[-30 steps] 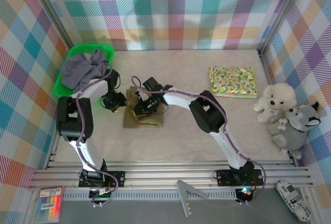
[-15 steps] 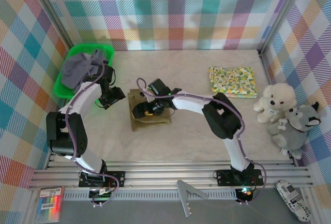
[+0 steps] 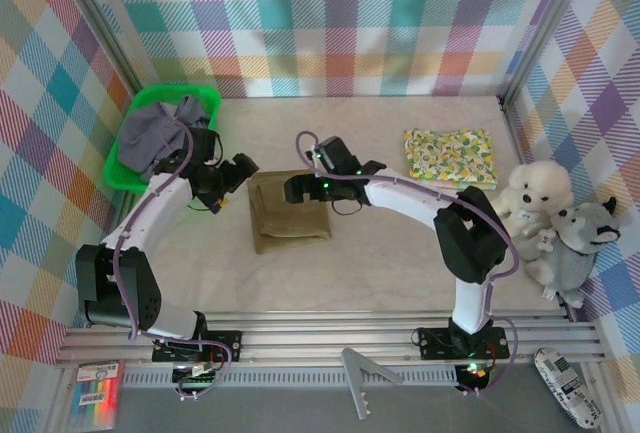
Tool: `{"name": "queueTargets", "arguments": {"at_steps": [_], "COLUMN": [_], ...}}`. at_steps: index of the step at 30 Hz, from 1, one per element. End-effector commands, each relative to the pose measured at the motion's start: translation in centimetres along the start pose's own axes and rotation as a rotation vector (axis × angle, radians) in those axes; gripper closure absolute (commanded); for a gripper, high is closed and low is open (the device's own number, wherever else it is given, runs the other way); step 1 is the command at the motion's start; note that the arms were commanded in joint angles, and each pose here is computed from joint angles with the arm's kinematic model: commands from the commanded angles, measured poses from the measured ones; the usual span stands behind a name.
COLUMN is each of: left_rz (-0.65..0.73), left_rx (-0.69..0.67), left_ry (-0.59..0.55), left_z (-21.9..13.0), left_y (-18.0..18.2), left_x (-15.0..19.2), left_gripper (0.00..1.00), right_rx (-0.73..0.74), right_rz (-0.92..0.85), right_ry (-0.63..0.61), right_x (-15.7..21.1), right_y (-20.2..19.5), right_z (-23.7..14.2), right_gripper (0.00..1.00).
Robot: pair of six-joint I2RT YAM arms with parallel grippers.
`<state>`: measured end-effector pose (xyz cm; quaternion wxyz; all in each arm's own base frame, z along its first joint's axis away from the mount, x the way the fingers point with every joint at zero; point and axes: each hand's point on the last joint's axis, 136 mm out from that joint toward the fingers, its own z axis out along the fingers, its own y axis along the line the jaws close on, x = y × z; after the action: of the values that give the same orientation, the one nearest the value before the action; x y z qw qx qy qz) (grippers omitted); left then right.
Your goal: Fold and stack the skirts
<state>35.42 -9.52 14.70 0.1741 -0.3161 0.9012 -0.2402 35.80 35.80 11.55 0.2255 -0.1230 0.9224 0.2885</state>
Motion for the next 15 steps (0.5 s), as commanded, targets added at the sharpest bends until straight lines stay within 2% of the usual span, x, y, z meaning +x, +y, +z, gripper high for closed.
{"name": "queueTargets", "arguments": {"at_steps": [1,5,8,11,15], "left_rz": [-0.097,-0.135,-0.169,-0.177,-0.169], "left_rx": [0.174,0.139,0.109,0.143,0.189], "left_ry": [0.111,0.161,0.173,0.212,0.243], "left_z": [1.4,3.9,5.2,5.8,5.5], "left_y": [-3.3,-2.5,-1.3,-2.1,-3.9], "left_x": [2.5,3.8,4.1,4.6,5.7], "left_gripper": [0.00,0.00,0.00,0.00,0.00], "right_rx": [-0.038,-0.194,-0.250,-0.310,-0.318], "right_rz": [0.171,0.184,0.143,0.122,0.122], "right_ry": [0.064,0.108,0.130,0.139,0.165], "right_x": [-0.4,-1.7,-2.4,-3.1,-3.8], "right_y": [-2.9,-1.9,-0.7,0.5,0.6], "right_z": [1.3,2.1,2.5,2.7,4.2], "right_gripper": [0.03,0.06,0.07,0.07,0.07]}}
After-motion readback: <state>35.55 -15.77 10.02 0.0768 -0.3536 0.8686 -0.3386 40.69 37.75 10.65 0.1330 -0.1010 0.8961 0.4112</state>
